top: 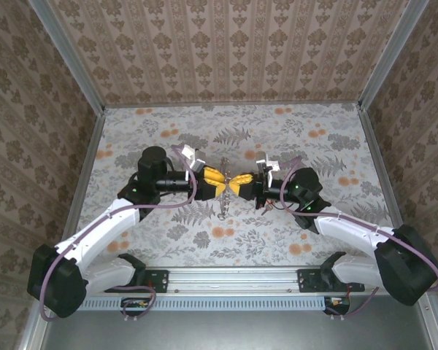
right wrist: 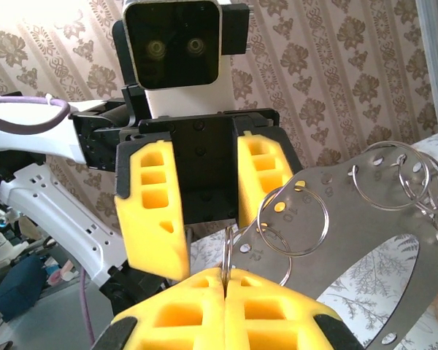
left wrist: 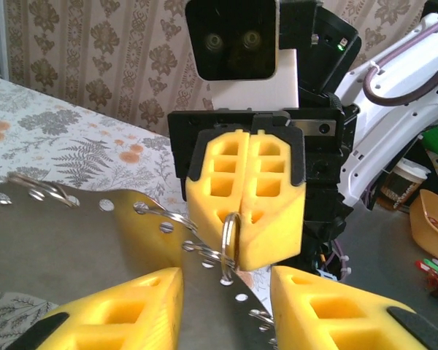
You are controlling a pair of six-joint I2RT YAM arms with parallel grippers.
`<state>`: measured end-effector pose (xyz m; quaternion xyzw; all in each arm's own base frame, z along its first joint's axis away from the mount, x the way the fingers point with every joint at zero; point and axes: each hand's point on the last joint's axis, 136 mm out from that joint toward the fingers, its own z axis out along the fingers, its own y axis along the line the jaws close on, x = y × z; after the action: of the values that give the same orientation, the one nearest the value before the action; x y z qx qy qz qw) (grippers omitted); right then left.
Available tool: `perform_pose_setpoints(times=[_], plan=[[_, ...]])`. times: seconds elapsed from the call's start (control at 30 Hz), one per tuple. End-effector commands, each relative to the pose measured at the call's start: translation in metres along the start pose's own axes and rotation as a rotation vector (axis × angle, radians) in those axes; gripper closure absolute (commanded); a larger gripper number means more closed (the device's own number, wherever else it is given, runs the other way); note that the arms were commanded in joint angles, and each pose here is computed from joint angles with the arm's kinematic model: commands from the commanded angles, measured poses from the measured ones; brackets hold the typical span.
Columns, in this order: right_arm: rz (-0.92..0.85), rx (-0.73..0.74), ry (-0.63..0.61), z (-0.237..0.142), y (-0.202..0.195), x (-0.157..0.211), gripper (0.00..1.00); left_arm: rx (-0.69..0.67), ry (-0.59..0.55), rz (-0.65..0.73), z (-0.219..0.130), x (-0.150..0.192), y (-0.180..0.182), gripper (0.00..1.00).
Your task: Put the keys on the keyring
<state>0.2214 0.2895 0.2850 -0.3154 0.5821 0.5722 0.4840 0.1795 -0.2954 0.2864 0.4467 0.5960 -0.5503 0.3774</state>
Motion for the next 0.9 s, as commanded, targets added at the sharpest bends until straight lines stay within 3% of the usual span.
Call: perform_pose_setpoints(times=[0.0,0.43,0.87], plan=[[-0.062,-0.075,-0.033,-0.001,0.023,-0.015,1.0,0.003,-0.038,0.086,0.001,-0.022,-0.008,0.66],[-0.054,-0.032,0.003,0.001,0.015,-0.007,1.0,0.002,-0.032,0.113,0.004,-0.026,-0.011,0.73],[-0.048,0.026,-0.026,0.002,0.002,-0.012,1.0,0.072,0.021,0.092,0.015,-0.016,-0.019,0.93]])
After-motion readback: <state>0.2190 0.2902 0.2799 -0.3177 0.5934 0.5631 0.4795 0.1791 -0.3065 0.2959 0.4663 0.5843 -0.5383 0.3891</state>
